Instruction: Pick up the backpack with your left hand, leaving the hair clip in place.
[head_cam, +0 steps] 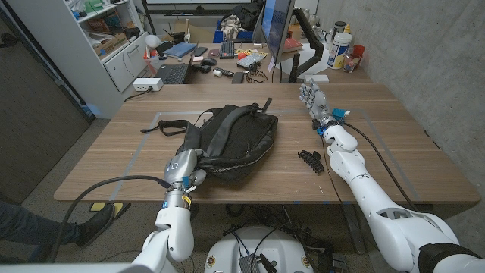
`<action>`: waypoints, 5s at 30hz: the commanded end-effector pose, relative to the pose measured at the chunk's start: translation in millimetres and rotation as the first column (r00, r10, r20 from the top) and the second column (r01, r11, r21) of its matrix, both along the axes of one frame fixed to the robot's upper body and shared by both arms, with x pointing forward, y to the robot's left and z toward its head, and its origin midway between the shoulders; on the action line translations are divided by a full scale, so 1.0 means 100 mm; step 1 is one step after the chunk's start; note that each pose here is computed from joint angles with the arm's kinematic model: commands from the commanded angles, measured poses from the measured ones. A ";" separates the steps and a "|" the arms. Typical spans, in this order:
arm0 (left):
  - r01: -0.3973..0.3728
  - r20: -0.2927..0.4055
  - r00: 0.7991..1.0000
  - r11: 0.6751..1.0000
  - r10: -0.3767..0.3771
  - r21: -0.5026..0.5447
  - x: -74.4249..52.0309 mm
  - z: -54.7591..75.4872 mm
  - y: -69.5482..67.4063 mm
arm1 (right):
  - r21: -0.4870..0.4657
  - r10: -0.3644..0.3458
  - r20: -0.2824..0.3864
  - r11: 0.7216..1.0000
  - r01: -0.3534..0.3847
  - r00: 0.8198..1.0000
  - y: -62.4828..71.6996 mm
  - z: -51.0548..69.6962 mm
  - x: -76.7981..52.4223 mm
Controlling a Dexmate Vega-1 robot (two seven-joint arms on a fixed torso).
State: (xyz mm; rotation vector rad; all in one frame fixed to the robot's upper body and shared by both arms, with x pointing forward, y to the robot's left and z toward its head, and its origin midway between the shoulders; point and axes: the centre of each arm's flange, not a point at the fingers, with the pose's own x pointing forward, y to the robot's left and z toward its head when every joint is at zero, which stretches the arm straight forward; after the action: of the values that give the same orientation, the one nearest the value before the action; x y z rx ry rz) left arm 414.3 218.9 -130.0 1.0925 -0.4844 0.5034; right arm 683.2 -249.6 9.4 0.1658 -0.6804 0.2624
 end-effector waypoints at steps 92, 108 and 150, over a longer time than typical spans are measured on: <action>0.311 0.391 0.862 0.946 -0.323 0.095 -0.17 2.46 0.18 | 0.060 -0.019 0.076 0.998 0.014 0.997 -0.15 0.11 -0.10; 0.348 0.438 0.821 0.929 -0.365 0.123 -0.25 2.83 0.07 | 0.061 -0.035 0.071 0.998 0.030 0.997 -0.23 0.12 -0.11; 0.345 0.545 0.749 0.924 -0.376 0.162 -0.81 3.82 0.15 | 0.069 -0.046 0.081 0.997 0.041 0.996 -0.06 0.12 -0.16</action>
State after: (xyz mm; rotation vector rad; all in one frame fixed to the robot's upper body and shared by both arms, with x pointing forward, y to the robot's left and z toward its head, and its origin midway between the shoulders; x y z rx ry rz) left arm 351.6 231.3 226.8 0.8513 -1.1959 0.4430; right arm 668.3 -259.5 22.6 0.2056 -0.7767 0.2075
